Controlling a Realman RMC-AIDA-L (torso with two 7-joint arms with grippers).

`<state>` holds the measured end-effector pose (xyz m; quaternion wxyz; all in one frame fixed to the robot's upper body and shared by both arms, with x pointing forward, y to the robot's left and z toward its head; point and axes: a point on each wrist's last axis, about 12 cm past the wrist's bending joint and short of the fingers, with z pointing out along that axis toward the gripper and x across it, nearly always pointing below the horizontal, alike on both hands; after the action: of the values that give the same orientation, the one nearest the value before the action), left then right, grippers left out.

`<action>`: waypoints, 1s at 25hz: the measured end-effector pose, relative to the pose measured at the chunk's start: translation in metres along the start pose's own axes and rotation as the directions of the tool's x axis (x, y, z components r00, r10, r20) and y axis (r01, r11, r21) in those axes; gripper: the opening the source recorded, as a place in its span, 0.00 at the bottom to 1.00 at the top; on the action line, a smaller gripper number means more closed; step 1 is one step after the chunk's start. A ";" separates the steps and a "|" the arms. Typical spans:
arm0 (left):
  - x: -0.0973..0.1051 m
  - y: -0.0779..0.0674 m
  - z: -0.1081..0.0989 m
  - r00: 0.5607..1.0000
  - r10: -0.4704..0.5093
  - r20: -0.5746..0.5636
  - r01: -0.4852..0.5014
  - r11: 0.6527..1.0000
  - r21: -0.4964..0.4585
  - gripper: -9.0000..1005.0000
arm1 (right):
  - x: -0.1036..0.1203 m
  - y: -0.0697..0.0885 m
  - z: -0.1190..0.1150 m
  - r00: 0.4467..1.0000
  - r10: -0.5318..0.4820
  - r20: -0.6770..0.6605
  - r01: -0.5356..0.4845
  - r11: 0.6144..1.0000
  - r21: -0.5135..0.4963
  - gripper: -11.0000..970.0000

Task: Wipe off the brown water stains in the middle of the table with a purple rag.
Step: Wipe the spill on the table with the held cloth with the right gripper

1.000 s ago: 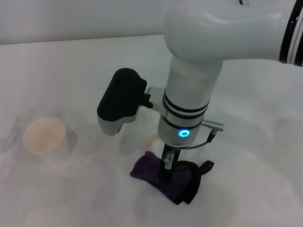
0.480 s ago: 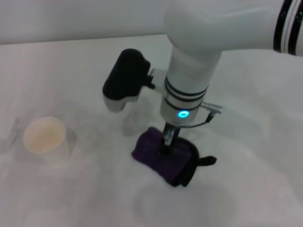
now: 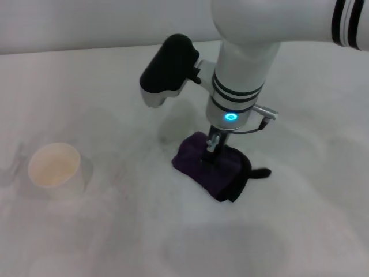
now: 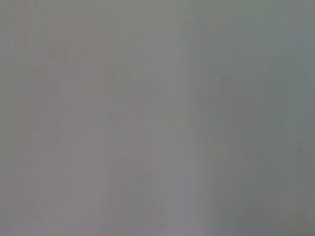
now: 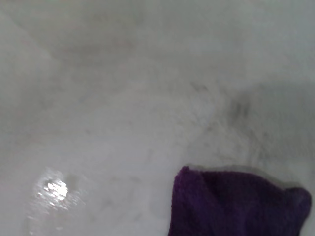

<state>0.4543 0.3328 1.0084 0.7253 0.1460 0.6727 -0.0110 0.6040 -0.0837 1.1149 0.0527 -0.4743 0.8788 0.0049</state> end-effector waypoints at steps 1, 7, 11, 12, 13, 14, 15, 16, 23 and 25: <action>0.000 0.000 0.000 1.000 0.000 0.000 0.000 1.000 -0.001 0.89 | -0.002 0.004 -0.002 1.000 -0.015 0.008 0.015 1.000 -0.007 0.09; -0.001 0.000 0.002 1.000 0.001 0.003 -0.001 1.000 0.002 0.89 | -0.004 0.029 -0.004 0.995 -0.093 0.032 0.095 0.993 -0.066 0.09; -0.001 0.000 0.003 1.000 0.001 0.005 -0.001 1.000 0.005 0.89 | -0.002 0.050 0.001 0.987 -0.157 0.022 0.159 0.980 -0.119 0.09; -0.001 0.000 0.003 1.000 0.001 0.005 -0.001 1.000 0.005 0.89 | -0.002 0.055 0.002 0.985 -0.172 0.024 0.173 0.975 -0.139 0.09; -0.001 0.000 0.003 1.000 0.001 0.005 -0.001 1.000 0.005 0.89 | -0.002 0.060 0.002 0.982 -0.187 0.028 0.189 0.969 -0.161 0.09; -0.001 0.000 0.003 1.000 0.001 0.005 -0.001 1.000 0.006 0.89 | -0.001 0.064 0.002 0.979 -0.201 0.031 0.203 0.963 -0.180 0.09; -0.001 0.000 0.003 1.000 0.001 0.005 -0.001 1.000 0.006 0.89 | -0.001 0.067 0.002 0.976 -0.215 0.035 0.218 0.956 -0.198 0.09; -0.001 0.000 0.003 1.000 0.001 0.005 -0.001 1.000 0.006 0.89 | 0.000 0.071 0.002 0.972 -0.231 0.040 0.234 0.947 -0.221 0.09; 0.000 0.000 0.001 1.000 0.001 0.000 -0.001 1.000 0.003 0.89 | 0.001 0.066 0.004 0.974 -0.223 0.045 0.228 0.948 -0.221 0.09; 0.001 0.000 -0.001 1.000 0.000 -0.004 0.000 1.000 -0.001 0.89 | -0.001 0.060 0.004 0.978 -0.205 0.048 0.210 0.955 -0.209 0.09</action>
<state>0.4535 0.3332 1.0078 0.7242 0.1454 0.6740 -0.0103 0.5545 -0.0499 1.1083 0.0132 -0.5666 0.8179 0.0994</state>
